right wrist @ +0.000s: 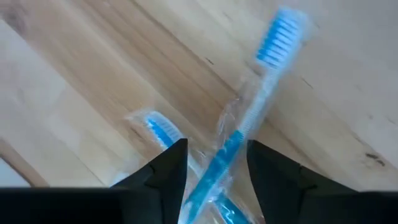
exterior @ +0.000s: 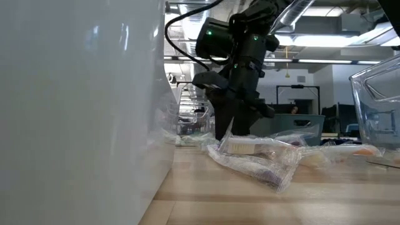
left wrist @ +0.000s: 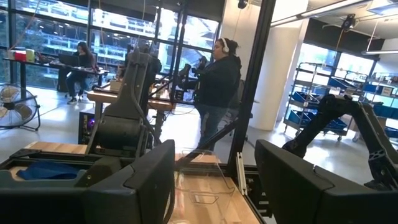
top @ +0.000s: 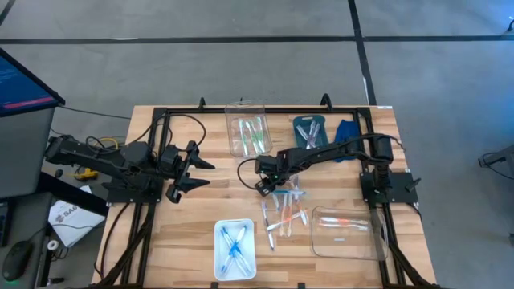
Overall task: Pick & Place Toothbrushes
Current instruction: Put the blue toothbrush into the white bin
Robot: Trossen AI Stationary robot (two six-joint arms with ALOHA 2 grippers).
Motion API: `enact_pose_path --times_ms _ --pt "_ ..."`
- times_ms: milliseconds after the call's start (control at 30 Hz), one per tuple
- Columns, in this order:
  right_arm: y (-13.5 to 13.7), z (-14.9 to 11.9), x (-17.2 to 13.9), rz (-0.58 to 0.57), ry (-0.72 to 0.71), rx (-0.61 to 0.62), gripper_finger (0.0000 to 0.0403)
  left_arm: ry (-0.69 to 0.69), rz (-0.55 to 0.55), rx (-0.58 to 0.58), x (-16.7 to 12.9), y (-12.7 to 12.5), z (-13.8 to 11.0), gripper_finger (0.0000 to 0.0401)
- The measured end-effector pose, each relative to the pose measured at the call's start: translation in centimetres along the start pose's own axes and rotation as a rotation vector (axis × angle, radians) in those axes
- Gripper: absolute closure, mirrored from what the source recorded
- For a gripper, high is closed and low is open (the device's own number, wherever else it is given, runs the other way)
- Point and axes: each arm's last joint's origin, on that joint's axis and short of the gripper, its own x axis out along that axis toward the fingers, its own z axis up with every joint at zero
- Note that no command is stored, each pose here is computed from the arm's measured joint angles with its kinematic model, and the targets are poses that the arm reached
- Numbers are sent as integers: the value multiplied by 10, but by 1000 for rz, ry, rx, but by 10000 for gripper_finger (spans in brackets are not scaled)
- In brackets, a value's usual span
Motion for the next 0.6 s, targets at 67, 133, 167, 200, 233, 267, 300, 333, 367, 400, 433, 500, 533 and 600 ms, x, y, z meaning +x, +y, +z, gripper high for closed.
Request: enact_pose_path --times_ms 67,133,167,200,233,267,300,333,367,400,433,500,533,600 --pt "0 0 0 -3 1 0 247 0 0 0 0 0 0 183" --pt "0 1 0 1 -4 0 251 0 0 0 0 0 0 183" --pt "0 1 0 0 -3 1 253 0 0 0 0 0 0 183" --pt "0 0 1 -4 0 0 255 0 0 0 0 0 0 183" --pt "-1 0 2 -8 3 0 257 0 0 0 0 0 0 183" --pt "-1 -1 2 -13 6 0 259 0 0 0 0 0 0 183" --pt "-1 -1 2 -18 11 0 262 0 0 0 0 0 0 183" --pt "-1 -1 2 -19 12 0 264 0 0 0 0 0 0 183" --pt "-1 -1 2 -19 11 0 266 0 0 0 0 0 0 183" --pt "-1 -1 2 -19 11 0 269 0 0 0 0 0 0 183" --pt "-1 -1 2 -20 11 0 271 0 0 0 0 0 0 183" --pt "-2 -1 2 -20 9 1 274 0 0 0 0 0 0 183" --pt "-2 -1 2 -22 8 1 275 0 0 0 0 0 0 183" --pt "-2 -1 2 -23 7 1 277 0 0 0 0 0 0 183"
